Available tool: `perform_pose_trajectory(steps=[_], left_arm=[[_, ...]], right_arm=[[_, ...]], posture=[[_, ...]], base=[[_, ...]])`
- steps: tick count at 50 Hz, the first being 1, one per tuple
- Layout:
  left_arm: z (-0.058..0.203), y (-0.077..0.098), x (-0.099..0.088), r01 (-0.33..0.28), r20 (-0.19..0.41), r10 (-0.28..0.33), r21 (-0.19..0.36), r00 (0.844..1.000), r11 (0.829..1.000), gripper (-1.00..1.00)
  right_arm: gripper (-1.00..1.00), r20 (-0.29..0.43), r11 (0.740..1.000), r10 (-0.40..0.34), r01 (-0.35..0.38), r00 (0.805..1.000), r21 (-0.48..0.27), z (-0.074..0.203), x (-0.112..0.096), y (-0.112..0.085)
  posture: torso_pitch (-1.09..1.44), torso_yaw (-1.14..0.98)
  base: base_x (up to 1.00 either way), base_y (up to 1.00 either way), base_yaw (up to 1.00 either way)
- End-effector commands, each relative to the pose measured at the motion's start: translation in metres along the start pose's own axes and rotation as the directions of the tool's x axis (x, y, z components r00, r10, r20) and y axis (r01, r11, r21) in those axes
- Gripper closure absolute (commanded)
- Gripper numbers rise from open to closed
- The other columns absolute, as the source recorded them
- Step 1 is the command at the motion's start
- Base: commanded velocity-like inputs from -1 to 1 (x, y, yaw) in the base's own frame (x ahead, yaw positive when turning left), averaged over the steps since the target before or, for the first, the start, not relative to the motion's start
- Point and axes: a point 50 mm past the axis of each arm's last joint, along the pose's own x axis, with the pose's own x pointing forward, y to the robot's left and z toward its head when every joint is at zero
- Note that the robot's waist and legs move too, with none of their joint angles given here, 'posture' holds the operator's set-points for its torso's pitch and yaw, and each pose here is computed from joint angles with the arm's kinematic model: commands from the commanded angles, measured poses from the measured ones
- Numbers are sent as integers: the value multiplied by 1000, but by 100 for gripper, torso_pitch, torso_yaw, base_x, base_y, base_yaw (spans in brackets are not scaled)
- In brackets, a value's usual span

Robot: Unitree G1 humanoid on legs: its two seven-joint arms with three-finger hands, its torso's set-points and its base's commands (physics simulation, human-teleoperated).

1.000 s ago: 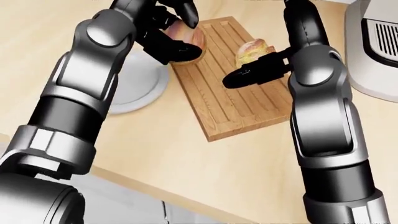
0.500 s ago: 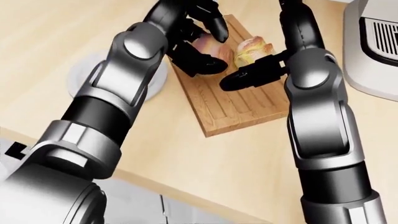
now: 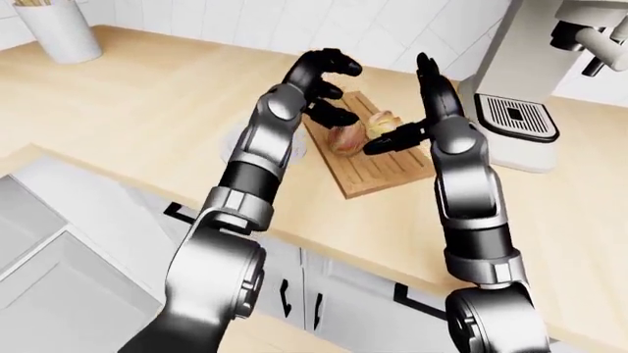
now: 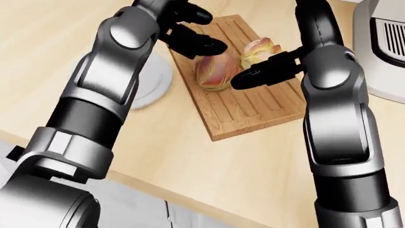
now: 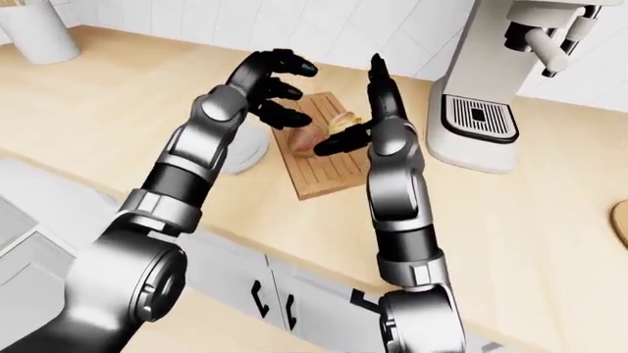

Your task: Place all breads on the cutting board.

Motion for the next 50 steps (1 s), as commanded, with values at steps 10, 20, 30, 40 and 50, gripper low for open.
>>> perform_pose_trajectory(steps=[10,20,30,40,50], left_arm=[[8,37,-34,-90,89,89,8,992,996,-21],[-5,47,-95,-139,113,136,16,984,990,-23],[-6,70,-145,-229,127,230,-30,965,973,-100],[-26,93,-189,-347,67,356,-114,932,931,-100],[-27,100,-248,-432,94,455,-192,885,881,-100]], right_arm=[[-100,102,999,-40,41,994,-8,24,-27,-26],[-100,117,999,-48,48,992,5,18,-68,-51],[-100,139,990,-137,141,981,-22,12,-126,-94],[-100,123,969,-248,246,961,27,-9,-170,-131],[-100,109,931,-365,361,925,57,-31,-216,-171]], posture=[[0,0],[0,0],[0,0],[0,0],[0,0]], base=[[0,0,0],[0,0,0],[0,0,0],[0,0,0],[0,0,0]])
